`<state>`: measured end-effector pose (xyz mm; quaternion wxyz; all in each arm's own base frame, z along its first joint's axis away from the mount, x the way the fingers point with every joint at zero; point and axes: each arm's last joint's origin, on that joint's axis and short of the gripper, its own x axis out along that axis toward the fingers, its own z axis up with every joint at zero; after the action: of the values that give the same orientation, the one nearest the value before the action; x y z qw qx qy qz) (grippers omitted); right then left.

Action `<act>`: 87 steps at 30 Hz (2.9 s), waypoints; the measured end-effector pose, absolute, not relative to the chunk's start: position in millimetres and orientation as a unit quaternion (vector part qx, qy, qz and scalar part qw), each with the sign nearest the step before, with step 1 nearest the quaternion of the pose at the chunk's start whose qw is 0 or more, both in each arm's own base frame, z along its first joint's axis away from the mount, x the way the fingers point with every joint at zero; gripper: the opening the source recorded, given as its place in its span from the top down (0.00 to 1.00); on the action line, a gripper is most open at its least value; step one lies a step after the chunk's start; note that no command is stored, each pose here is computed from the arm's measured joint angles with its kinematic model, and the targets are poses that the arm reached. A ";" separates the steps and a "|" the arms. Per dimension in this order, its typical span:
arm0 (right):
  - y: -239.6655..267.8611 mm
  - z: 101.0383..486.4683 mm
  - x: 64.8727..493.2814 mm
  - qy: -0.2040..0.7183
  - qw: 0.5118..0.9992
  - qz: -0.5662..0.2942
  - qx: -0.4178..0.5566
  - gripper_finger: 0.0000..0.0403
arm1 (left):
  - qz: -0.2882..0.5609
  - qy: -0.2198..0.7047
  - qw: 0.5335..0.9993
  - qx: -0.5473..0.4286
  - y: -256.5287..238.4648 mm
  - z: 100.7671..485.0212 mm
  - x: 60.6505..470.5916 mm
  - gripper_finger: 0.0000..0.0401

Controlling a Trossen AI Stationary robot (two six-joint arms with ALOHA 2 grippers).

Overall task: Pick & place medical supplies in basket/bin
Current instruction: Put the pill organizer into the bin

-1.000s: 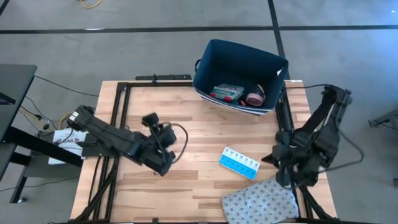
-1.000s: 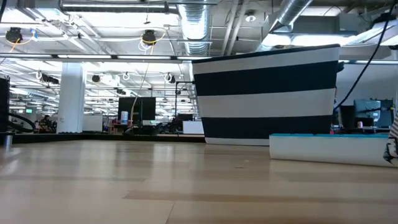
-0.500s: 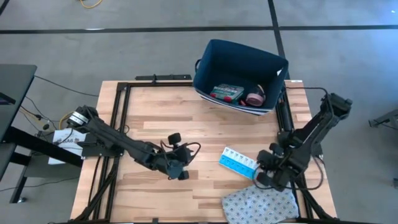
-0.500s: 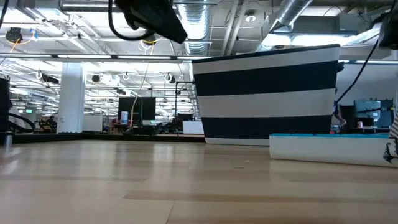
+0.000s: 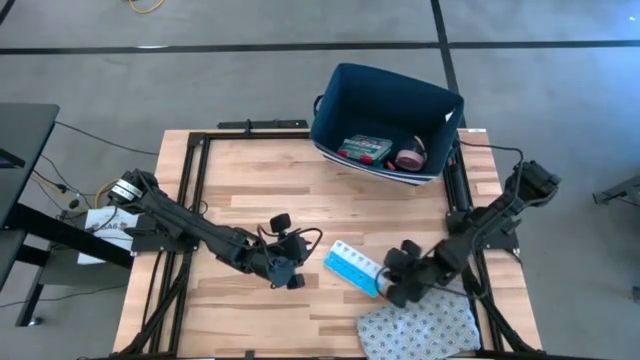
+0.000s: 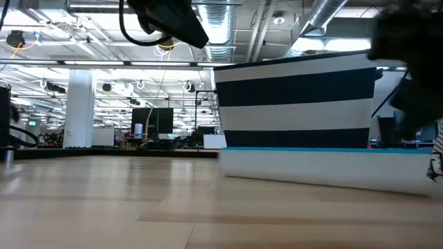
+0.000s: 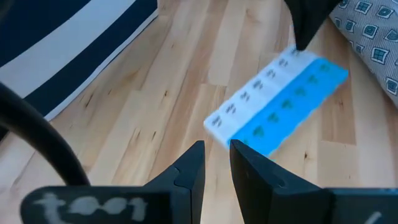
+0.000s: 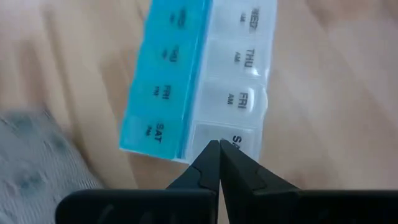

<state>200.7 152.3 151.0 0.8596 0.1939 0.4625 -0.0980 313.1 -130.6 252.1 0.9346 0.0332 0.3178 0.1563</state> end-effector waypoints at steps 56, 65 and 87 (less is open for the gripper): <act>55.9 165.4 270.9 0.462 0.856 -0.043 0.230 0.51 | 0.119 0.323 0.938 -0.038 -147.1 151.4 354.3 0.84; 50.8 147.9 278.8 0.487 0.836 -0.028 0.252 0.47 | 0.109 0.310 0.944 -0.044 -148.4 153.9 356.5 0.84; 43.6 132.1 299.5 0.465 0.823 0.061 0.321 0.48 | 0.092 0.300 0.948 -0.054 -154.4 136.2 340.6 0.84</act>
<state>299.5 43.6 132.1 0.8230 0.3213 0.4646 0.0606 340.6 -154.4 136.2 0.9480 -0.0536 0.3000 0.0924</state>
